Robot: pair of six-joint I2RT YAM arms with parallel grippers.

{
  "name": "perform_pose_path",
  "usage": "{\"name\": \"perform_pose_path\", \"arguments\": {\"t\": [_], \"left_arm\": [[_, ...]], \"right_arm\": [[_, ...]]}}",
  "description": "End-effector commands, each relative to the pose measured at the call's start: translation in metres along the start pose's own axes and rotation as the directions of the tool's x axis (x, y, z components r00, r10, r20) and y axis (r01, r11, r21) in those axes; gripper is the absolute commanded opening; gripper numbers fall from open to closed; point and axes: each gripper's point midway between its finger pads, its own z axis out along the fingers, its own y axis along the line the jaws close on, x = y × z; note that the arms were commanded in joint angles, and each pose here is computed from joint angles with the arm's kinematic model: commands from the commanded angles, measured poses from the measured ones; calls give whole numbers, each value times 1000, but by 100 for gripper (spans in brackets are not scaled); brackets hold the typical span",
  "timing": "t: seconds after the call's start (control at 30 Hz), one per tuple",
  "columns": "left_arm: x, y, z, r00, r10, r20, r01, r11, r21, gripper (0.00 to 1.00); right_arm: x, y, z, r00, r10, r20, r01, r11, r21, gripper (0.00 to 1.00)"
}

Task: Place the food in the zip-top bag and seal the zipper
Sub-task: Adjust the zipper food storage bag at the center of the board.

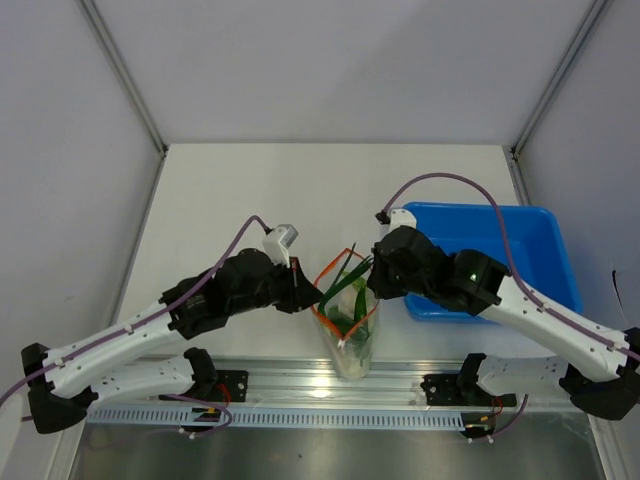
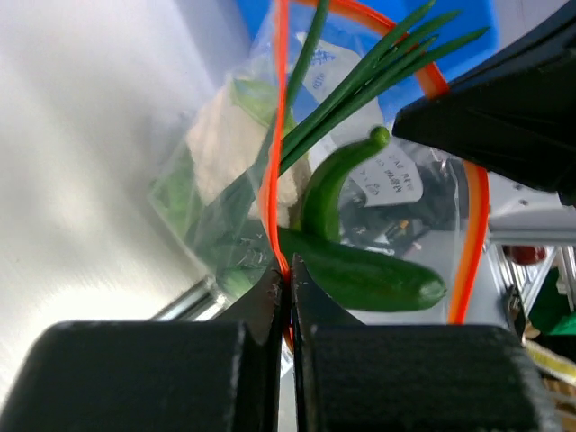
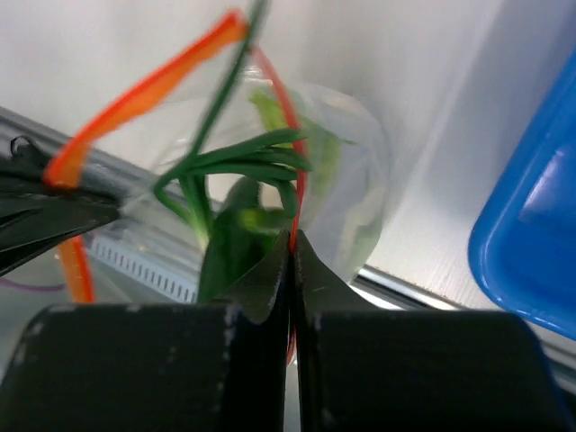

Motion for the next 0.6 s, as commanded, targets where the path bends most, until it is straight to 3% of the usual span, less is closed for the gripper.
{"name": "perform_pose_path", "arguments": {"t": [0.0,0.1,0.17,0.2,0.27,0.33,0.47,0.57], "left_arm": [[-39,-61,-39,990,64,123,-85,982,169,0],[-48,-77,-49,988,70,139,-99,973,209,1],[-34,-59,-27,992,84,93,-97,985,143,0],[-20,-40,-8,995,89,38,-91,993,79,1],[-9,-22,8,997,76,1,-76,997,26,1],[5,2,24,998,49,-36,-49,999,-18,1],[-9,4,16,999,52,12,-51,998,-24,1],[-34,-24,-9,996,67,55,-69,997,29,0]], "right_arm": [[-53,49,-52,970,-87,229,110,990,-90,0],[-54,66,-63,956,-133,261,165,981,-104,0],[-46,54,-42,961,-139,240,159,985,-65,0],[-41,58,-30,970,-125,208,150,982,-110,0],[-22,24,12,990,-87,108,93,994,-53,0],[-20,18,21,991,-73,107,79,996,-51,0],[-56,20,-14,974,-92,208,97,995,-15,0],[-82,21,-50,957,-116,265,122,993,-5,0]]}}
